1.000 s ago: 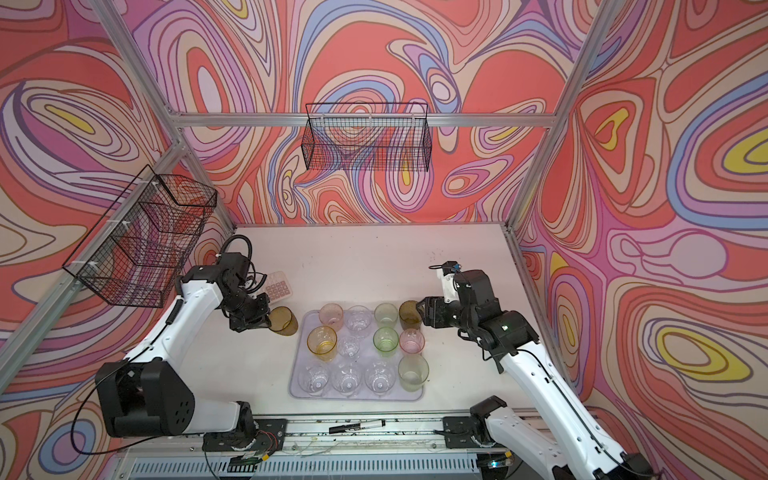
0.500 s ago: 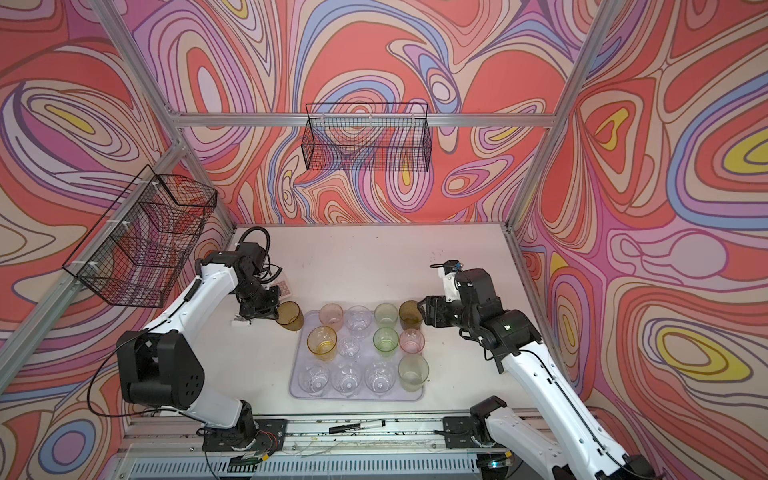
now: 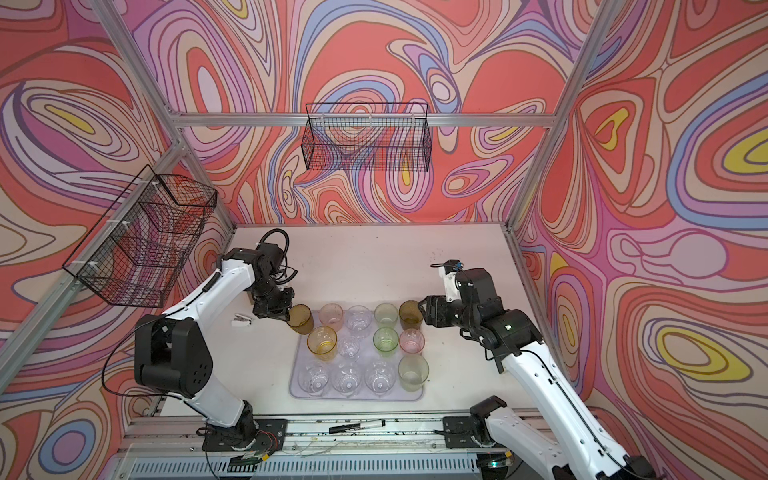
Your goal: Place the glasses into the tray
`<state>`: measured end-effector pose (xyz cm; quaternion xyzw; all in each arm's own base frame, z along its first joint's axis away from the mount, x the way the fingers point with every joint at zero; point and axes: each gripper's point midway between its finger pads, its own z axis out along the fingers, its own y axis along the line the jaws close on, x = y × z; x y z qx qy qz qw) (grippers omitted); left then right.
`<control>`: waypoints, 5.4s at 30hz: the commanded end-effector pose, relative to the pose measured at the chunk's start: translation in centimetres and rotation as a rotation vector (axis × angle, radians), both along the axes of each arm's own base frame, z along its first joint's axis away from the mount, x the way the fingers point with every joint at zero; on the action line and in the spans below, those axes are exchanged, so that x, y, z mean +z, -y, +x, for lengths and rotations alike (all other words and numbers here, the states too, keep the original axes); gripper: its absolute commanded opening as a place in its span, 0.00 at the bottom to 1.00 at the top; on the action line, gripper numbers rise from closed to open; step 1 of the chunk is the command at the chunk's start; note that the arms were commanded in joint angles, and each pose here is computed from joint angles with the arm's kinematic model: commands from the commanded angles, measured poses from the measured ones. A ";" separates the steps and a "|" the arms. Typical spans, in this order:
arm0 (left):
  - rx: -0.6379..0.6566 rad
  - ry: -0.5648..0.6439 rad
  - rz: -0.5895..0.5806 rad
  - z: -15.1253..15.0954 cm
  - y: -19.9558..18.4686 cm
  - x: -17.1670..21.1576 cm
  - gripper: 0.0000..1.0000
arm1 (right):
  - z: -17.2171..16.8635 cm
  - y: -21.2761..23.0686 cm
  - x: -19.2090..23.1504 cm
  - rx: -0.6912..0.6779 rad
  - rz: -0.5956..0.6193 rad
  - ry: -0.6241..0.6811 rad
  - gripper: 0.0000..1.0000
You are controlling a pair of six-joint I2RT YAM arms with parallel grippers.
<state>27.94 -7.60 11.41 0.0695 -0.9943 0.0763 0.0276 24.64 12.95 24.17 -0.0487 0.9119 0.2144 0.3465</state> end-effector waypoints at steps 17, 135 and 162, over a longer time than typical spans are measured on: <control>-0.011 -0.037 0.005 -0.3 1.2 -2.0 0.00 | -0.2 0.5 0.3 -0.008 -0.017 0.013 0.72; 0.152 1.205 0.180 11.0 -11.2 -1.3 1.00 | 16.2 12.7 -11.7 -0.347 -0.232 0.479 0.99; 0.078 1.253 0.235 11.2 -9.5 -2.6 1.00 | 18.3 14.0 -15.2 -0.381 -0.227 0.522 0.98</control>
